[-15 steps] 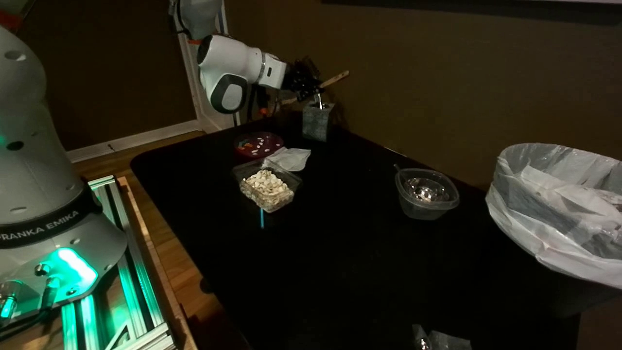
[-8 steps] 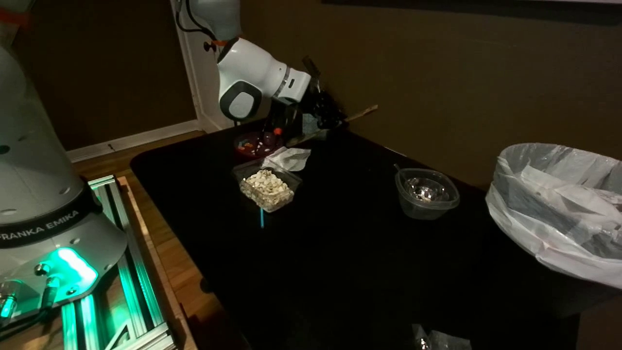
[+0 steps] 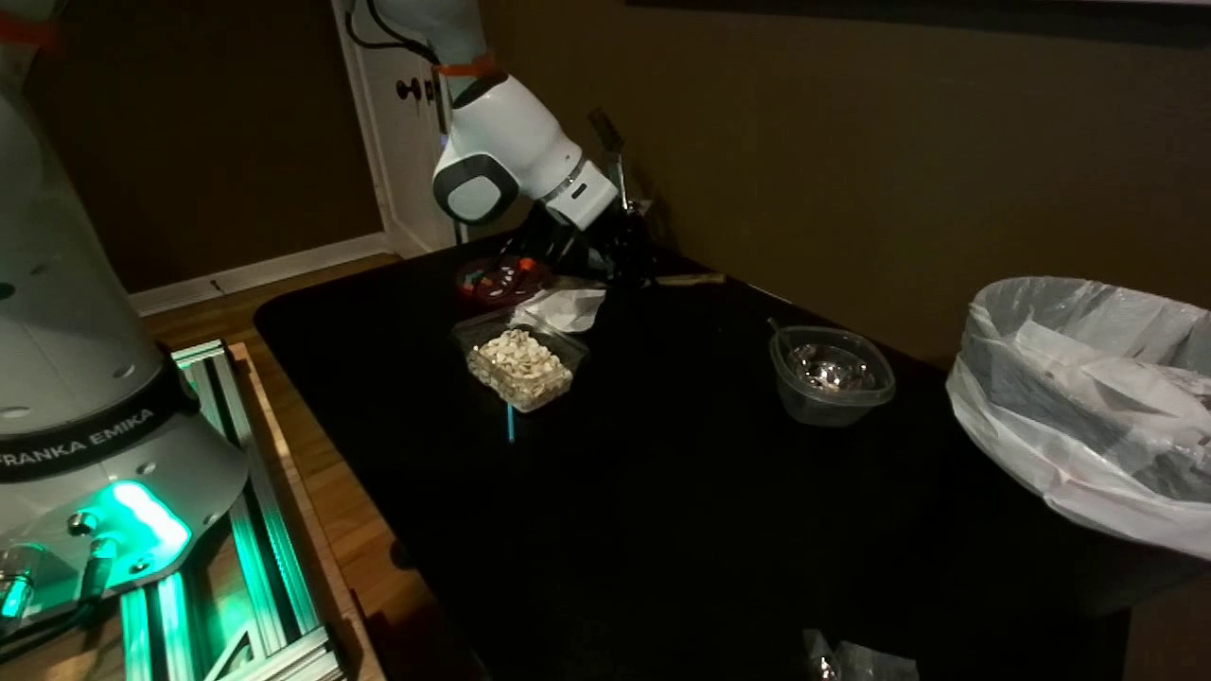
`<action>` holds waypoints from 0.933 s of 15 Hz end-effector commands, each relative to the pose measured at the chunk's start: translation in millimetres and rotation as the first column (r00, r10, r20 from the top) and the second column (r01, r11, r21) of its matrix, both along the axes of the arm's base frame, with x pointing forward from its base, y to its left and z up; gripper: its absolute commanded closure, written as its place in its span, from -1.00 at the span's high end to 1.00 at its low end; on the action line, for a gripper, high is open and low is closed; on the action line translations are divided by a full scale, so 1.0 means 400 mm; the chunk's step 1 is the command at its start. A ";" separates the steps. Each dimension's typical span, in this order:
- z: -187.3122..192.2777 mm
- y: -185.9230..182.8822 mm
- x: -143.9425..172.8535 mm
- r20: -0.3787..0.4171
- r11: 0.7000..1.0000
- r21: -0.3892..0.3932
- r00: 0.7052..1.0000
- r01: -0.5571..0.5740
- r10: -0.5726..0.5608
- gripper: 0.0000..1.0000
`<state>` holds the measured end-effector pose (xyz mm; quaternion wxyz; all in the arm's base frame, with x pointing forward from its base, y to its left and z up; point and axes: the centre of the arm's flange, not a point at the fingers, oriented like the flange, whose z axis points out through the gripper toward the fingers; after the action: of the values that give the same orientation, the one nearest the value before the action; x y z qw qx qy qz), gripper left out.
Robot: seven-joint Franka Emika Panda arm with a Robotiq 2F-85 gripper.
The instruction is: Transfer a spoonful of contents from the bowl to the red plate
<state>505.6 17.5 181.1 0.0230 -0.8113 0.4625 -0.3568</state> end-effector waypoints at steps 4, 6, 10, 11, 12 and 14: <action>-0.024 -0.020 0.076 -0.164 0.932 0.259 0.962 0.254 -0.217 -0.89; -0.043 -0.010 0.074 -0.209 0.887 0.324 0.939 0.329 -0.272 -0.89; -0.084 0.065 0.056 -0.229 0.868 0.358 0.934 0.343 -0.275 -0.89; -0.089 0.095 0.050 -0.214 0.875 0.350 0.938 0.336 -0.274 -0.89; -0.092 0.119 0.047 -0.210 0.876 0.350 0.939 0.331 -0.272 -0.89; -0.089 0.156 0.050 -0.194 0.880 0.345 0.942 0.327 -0.273 -0.89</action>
<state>507.3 52.6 135.3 0.0947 -0.7439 0.6329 -0.1925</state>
